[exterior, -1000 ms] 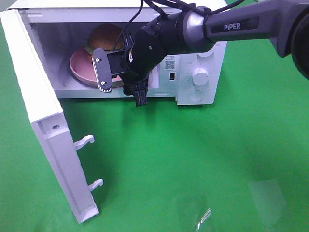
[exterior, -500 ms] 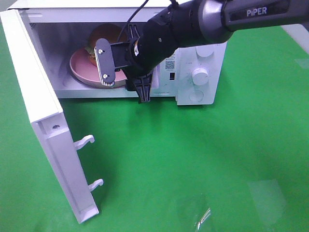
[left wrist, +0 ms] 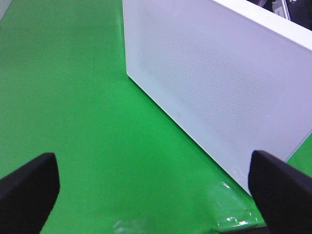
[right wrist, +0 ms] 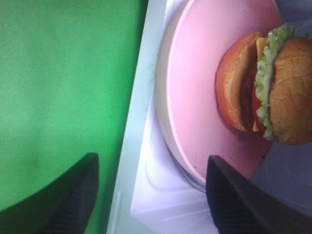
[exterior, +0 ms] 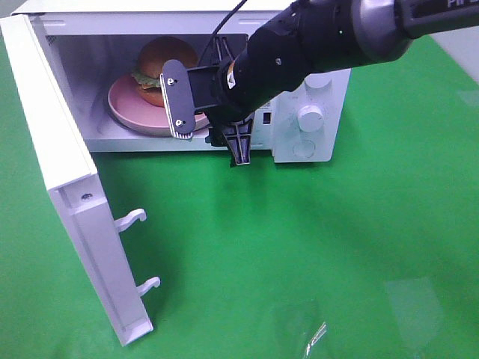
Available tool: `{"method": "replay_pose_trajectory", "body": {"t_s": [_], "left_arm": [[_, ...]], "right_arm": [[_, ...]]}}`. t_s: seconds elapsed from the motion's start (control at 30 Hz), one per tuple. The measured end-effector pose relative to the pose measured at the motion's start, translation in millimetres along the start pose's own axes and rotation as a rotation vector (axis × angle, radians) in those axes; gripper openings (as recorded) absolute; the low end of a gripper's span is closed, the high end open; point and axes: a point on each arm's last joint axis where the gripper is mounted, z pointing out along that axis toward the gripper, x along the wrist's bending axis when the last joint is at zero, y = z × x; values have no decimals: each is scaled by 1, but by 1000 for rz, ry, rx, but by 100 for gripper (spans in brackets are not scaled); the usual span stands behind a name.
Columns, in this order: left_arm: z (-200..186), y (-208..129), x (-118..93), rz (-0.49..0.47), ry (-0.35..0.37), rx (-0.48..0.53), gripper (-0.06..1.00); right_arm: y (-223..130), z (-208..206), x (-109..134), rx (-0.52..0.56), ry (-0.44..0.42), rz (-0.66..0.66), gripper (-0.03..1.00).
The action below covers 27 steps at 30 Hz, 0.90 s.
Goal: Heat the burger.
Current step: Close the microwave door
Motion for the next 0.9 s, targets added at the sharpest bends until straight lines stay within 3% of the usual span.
{"method": "replay_pose_trajectory", "body": {"t_s": [0.23,0.6,0.9], "left_arm": [[0,0,0,0,0,0,97],[0,0,0,0,0,0,97],[0,0,0,0,0,0,97]], "right_arm": [[-5,-20,12,8,25,23,62],[-13,-57,31,20,50,184,62],[-19,-97,43,14,31,422,62]]}}
